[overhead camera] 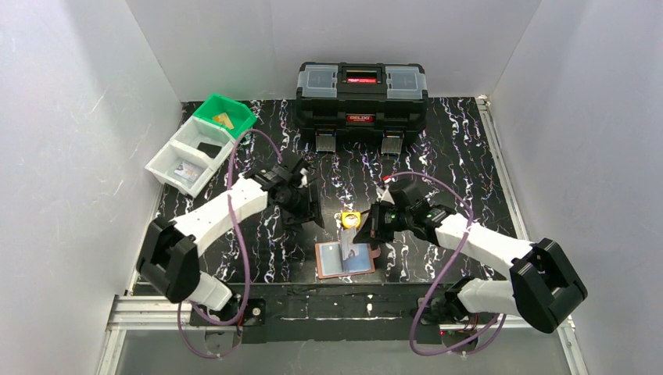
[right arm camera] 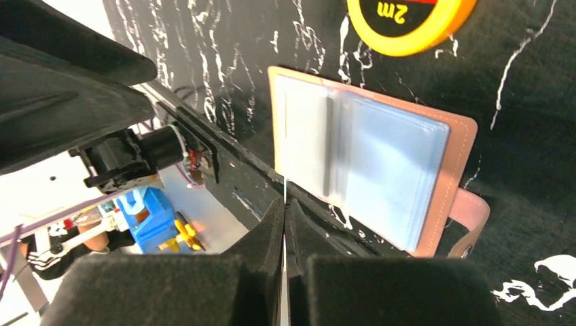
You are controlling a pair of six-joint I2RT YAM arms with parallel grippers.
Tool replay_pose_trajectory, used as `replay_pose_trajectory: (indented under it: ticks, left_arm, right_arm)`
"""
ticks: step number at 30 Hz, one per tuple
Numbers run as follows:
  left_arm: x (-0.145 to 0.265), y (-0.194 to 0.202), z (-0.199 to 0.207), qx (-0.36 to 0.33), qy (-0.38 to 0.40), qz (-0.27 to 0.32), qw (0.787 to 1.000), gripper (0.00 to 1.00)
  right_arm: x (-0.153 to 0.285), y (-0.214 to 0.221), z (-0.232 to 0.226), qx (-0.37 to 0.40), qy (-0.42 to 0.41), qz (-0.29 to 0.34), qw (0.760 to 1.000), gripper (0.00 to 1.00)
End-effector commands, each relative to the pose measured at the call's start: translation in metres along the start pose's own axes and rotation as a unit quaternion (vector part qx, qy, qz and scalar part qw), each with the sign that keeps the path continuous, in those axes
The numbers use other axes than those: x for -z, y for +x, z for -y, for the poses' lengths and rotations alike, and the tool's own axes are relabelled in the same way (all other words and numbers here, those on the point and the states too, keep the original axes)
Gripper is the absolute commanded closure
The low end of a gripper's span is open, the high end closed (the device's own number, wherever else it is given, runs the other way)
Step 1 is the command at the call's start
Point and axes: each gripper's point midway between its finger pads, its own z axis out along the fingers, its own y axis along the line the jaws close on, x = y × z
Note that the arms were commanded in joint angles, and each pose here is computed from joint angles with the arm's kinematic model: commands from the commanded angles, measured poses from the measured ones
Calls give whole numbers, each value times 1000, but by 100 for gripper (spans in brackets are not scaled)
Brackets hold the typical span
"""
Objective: Take the credit cards out of the card holder
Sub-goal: Remove the credit card from the card holder.
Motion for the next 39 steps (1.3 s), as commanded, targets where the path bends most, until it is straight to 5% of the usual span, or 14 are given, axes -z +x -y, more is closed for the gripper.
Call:
replay_pose_trajectory:
  ticks: [1,10,24,35,39]
  left_arm:
    - [45,-11,16,-3,83,30,996,34]
    - [78,-23,53,17,269,30,963,30]
    - [90,-27,70,14,340,10,940,30]
    - [93,-27,85,23,388,-18,921,52]
    - [93,-28,86,23,389,-21,921,71]
  right_arm:
    - [17,-18,-39,18,-68,5,998,99]
    - [37,-41,-92,-3,-196,-15,980,99]
    - [51,-50,-128,-25,-282,-27,959,99]
    - [49,-56,-136,-24,-301,-35,953,99]
    - [47,-57,-136,-24,-299,-37,953,99]
